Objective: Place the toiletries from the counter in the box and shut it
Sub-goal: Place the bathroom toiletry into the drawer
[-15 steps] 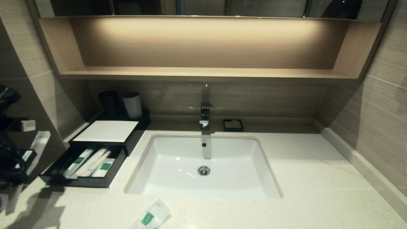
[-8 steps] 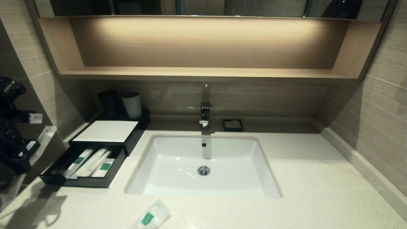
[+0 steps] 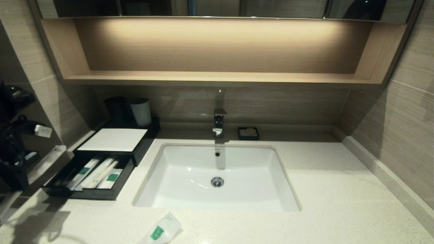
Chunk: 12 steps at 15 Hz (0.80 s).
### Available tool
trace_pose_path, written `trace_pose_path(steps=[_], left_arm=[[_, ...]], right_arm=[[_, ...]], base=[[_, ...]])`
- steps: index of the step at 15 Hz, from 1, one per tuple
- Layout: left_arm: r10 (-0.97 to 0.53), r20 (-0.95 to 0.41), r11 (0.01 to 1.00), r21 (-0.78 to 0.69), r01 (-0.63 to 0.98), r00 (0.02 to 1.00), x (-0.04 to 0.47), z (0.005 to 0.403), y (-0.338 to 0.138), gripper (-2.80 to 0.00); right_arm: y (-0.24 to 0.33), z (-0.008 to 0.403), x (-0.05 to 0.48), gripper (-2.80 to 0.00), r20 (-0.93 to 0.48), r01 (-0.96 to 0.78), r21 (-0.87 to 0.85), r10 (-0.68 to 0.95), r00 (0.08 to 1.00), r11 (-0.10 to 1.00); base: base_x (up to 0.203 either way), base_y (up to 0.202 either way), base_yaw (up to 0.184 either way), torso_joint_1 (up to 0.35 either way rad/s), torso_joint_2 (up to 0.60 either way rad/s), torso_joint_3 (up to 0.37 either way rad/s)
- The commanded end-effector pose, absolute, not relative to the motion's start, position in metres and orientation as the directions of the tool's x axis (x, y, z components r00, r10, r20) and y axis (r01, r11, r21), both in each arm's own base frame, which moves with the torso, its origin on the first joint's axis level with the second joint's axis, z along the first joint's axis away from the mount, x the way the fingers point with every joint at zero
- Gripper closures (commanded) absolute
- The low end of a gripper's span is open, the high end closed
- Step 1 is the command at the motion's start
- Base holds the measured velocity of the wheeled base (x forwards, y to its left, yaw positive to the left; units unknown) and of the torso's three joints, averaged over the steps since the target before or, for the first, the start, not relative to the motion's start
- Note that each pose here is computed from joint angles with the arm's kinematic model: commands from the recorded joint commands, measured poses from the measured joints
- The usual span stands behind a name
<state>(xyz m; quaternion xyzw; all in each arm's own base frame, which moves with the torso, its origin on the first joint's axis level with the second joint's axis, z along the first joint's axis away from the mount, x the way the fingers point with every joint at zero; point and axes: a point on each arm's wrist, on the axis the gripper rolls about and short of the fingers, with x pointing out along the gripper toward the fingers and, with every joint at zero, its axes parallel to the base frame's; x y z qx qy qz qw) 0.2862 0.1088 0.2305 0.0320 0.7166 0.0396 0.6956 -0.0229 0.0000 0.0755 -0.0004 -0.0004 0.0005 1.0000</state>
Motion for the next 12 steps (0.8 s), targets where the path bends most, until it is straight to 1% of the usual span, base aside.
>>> trace_pose_path(steps=[1, 5, 8, 12], left_arm=[[0.08, -0.992, 0.997, 0.079, 0.016, -0.096, 0.295, 0.216, 0.112, 0.0], [0.077, -0.989, 0.997, 0.075, 0.024, -0.124, 0.304, 0.204, 0.116, 0.0], [0.106, -0.988, 0.994, 0.104, 0.025, -0.113, 0.311, 0.197, 0.119, 0.0], [0.108, -0.987, 0.994, 0.105, 0.036, -0.118, 0.318, 0.19, 0.119, 0.0]], right_arm=[[0.0, 0.075, -0.023, 0.0, -0.002, -0.002, -0.002, 0.002, 1.0, 1.0], [0.0, 0.075, -0.023, 0.0, -0.002, -0.002, -0.002, 0.002, 1.0, 1.0], [0.0, 0.075, -0.023, 0.0, -0.002, -0.002, -0.002, 0.002, 1.0, 1.0], [0.0, 0.075, -0.023, 0.0, -0.001, -0.002, -0.002, 0.002, 1.0, 1.0]], base=[[0.0, 0.0, 0.0, 0.0, 0.0, 0.0], [0.0, 0.0, 0.0, 0.0, 0.0, 0.0], [0.0, 0.0, 0.0, 0.0, 0.0, 0.0], [0.0, 0.0, 0.0, 0.0, 0.0, 0.0]])
